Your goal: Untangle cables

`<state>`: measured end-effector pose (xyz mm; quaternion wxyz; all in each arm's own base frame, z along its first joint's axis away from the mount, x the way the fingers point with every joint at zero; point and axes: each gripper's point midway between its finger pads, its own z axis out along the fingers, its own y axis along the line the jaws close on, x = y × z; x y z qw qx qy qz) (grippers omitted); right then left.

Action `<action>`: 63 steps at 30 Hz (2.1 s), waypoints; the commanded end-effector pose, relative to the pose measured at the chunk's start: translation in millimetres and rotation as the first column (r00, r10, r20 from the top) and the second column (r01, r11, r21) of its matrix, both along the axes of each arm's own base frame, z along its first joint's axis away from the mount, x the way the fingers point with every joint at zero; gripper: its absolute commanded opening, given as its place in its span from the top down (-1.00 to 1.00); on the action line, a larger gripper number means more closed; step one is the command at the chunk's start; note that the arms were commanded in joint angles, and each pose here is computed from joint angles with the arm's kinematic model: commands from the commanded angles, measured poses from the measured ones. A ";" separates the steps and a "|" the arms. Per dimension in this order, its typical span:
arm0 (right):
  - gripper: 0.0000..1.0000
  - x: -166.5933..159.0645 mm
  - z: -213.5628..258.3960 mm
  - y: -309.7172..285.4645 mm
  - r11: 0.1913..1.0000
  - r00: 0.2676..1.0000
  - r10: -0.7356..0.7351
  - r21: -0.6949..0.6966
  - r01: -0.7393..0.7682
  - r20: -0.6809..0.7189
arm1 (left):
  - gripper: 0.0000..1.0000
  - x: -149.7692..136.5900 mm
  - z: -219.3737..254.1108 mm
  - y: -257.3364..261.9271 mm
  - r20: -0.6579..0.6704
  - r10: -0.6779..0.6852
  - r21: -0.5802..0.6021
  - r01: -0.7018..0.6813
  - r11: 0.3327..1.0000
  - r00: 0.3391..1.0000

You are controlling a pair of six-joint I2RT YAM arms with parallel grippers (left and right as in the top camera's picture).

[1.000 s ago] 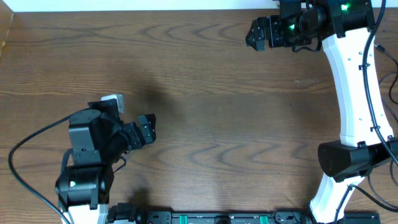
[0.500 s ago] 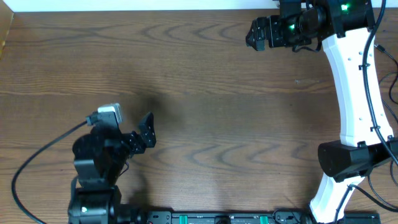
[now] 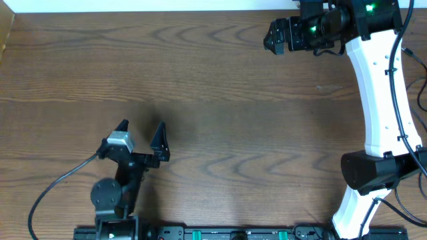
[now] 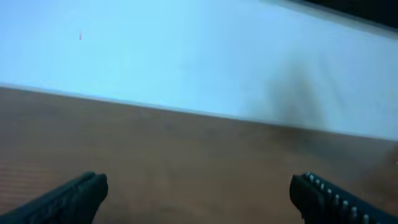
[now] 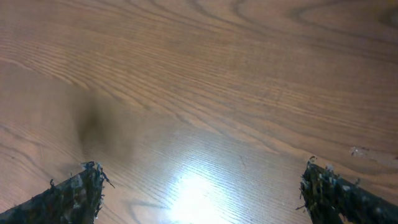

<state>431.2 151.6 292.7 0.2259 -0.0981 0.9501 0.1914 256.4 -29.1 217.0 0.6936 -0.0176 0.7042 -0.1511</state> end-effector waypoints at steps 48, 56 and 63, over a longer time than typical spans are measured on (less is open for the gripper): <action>-0.98 -2.4 0.5 4.7 1.000 1.000 0.021 -0.002 -0.021 0.004 | -0.97 -13.0 -78.2 12.9 -0.128 0.097 0.141 -0.079 0.987 0.987; -0.99 -2.4 0.5 4.7 1.000 1.000 0.021 -0.002 -0.021 0.004 | -0.97 -12.9 -78.3 13.6 -0.146 0.102 0.052 -0.095 0.994 0.984; -0.99 -2.4 0.5 4.7 1.000 1.000 0.021 -0.002 -0.021 0.004 | -0.97 -12.9 -78.3 13.7 -0.153 0.102 0.012 -0.101 0.995 0.983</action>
